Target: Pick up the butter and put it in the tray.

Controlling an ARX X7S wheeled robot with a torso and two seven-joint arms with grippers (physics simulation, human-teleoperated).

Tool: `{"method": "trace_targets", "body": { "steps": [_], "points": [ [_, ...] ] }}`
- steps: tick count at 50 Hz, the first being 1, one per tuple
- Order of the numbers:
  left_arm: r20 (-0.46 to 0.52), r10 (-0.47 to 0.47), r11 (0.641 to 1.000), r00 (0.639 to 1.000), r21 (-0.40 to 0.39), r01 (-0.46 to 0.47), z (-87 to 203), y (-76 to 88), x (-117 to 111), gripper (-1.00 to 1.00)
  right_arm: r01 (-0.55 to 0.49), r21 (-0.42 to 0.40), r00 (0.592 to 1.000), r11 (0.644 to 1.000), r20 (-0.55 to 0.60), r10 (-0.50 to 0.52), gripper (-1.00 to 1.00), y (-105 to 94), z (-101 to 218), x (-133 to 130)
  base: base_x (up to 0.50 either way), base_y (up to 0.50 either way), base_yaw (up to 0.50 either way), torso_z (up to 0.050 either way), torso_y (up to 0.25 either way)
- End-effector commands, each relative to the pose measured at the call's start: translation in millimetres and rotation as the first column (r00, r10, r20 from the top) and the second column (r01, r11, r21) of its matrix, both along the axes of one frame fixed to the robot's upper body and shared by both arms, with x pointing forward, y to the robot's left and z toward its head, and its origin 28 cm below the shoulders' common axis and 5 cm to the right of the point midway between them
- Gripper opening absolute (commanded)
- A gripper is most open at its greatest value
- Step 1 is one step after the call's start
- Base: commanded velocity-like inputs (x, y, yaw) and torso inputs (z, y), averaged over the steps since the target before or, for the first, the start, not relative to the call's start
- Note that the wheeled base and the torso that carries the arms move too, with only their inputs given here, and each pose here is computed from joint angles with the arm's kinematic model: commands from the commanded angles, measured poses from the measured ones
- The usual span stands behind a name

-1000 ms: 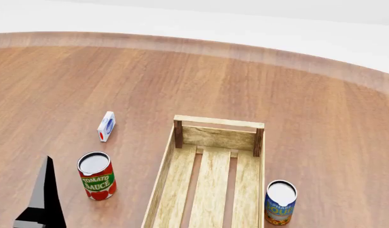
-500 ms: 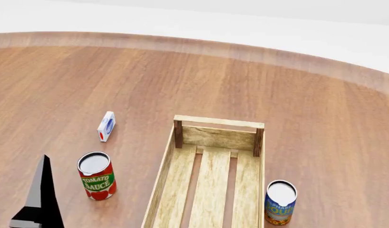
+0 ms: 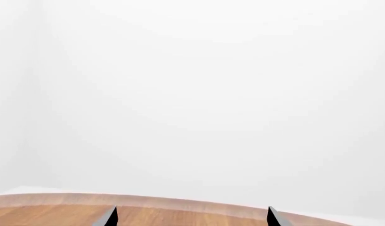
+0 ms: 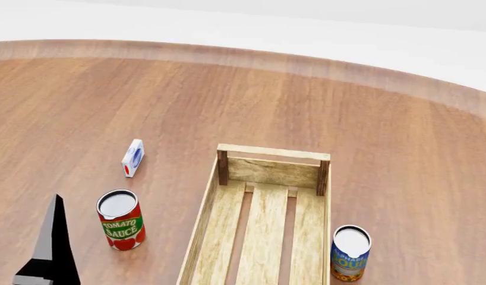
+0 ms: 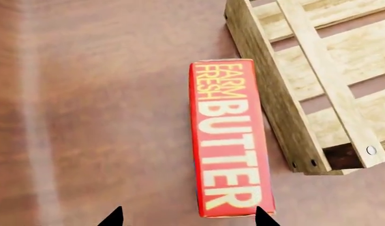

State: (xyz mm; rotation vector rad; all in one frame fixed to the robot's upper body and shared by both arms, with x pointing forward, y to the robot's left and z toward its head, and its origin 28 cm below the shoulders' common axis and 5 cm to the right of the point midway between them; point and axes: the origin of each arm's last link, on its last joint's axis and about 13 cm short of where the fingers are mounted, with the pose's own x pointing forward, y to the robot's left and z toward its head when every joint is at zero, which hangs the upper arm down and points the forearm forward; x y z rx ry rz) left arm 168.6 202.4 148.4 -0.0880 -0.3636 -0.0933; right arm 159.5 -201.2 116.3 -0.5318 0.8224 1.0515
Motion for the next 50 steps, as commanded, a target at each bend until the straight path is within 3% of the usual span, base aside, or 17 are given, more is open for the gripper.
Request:
{"method": "trace_targets", "body": {
  "steps": [1, 19, 38, 50],
  "points": [
    [-0.001, -0.002, 1.000, 1.000, 0.001, 0.002, -1, -0.4, 0, 1.00, 0.006, -0.008, 1.000, 1.000, 0.004, -0.006, 1.00, -1.5, 3, 0, 0.00, 0.00, 0.00, 0.000, 0.000],
    [-0.004, -0.004, 1.000, 1.000, 0.001, 0.004, 1, -0.5, 0, 1.00, 0.018, -0.007, 0.997, 1.000, 0.071, -0.017, 1.00, -2.6, 20, 7, 0.00, 0.00, 0.00, 0.000, 0.000],
    [0.003, -0.001, 1.000, 1.000, 0.009, 0.001, 1, -0.8, -1, 1.00, -0.014, -0.003, 0.998, 1.000, 0.065, 0.014, 1.00, 6.4, 6, 19, 0.00, 0.00, 0.00, 0.000, 0.000],
    [0.000, -0.003, 1.000, 1.000, 0.006, 0.003, 0, -0.7, -1, 1.00, 0.001, -0.031, 0.998, 1.000, 0.055, 0.001, 1.00, 1.4, 0, 18, 0.00, 0.00, 0.00, 0.000, 0.000]
  ]
}}
